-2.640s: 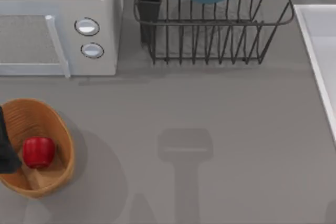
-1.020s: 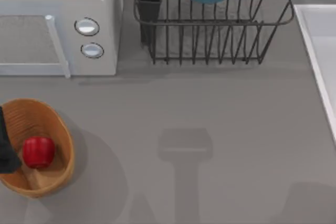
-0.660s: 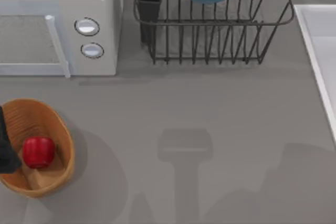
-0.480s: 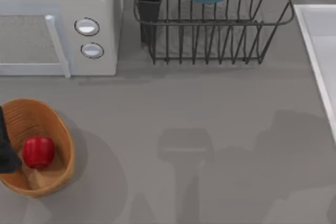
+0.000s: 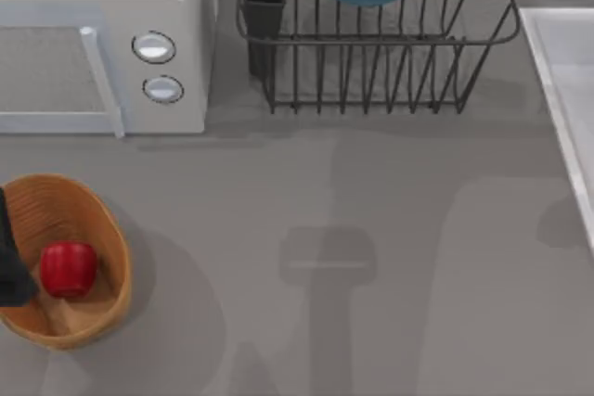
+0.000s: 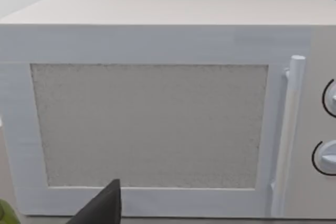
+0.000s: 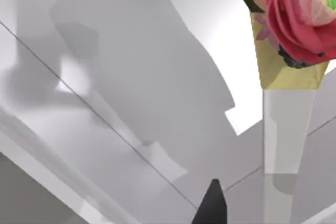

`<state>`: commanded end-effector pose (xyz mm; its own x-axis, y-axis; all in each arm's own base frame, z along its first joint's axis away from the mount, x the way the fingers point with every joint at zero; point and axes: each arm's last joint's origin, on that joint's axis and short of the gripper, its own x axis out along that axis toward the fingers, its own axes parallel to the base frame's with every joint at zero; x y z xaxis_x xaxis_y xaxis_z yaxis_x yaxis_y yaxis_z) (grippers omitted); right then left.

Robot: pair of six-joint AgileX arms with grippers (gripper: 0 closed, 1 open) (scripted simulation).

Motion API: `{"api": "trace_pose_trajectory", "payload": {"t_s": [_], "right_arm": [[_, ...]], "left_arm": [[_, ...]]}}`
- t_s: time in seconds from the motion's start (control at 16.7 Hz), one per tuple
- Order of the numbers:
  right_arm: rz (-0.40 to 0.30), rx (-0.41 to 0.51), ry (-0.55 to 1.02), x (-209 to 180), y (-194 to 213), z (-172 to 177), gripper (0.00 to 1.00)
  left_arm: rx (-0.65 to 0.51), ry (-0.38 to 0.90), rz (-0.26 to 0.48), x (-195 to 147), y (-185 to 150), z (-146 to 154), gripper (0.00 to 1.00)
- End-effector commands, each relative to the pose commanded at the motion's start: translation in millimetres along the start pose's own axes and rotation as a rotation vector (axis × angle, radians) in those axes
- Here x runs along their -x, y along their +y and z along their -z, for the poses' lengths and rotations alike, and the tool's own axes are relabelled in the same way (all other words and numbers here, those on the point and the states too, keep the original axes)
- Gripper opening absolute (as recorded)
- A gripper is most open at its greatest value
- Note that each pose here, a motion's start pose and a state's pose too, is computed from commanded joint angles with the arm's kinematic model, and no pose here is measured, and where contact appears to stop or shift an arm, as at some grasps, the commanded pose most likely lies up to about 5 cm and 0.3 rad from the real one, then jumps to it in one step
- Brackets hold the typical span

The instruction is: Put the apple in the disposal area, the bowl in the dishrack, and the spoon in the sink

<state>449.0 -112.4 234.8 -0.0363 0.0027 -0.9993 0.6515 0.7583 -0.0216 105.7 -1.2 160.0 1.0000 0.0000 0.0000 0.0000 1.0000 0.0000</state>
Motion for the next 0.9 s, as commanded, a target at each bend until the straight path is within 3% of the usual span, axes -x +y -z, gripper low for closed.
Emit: {"api": "trace_pose_trajectory", "payload": {"t_s": [0.42,0.9], "right_arm": [[-0.024,0.014,-0.049,-27,56,-14,0.0],[-0.029,0.01,-0.056,-31,60,-15,0.0]], "left_arm": [[0.0,0.0,0.0,0,0,0,1.0],[0.0,0.0,0.0,0,0,0,1.0]]}}
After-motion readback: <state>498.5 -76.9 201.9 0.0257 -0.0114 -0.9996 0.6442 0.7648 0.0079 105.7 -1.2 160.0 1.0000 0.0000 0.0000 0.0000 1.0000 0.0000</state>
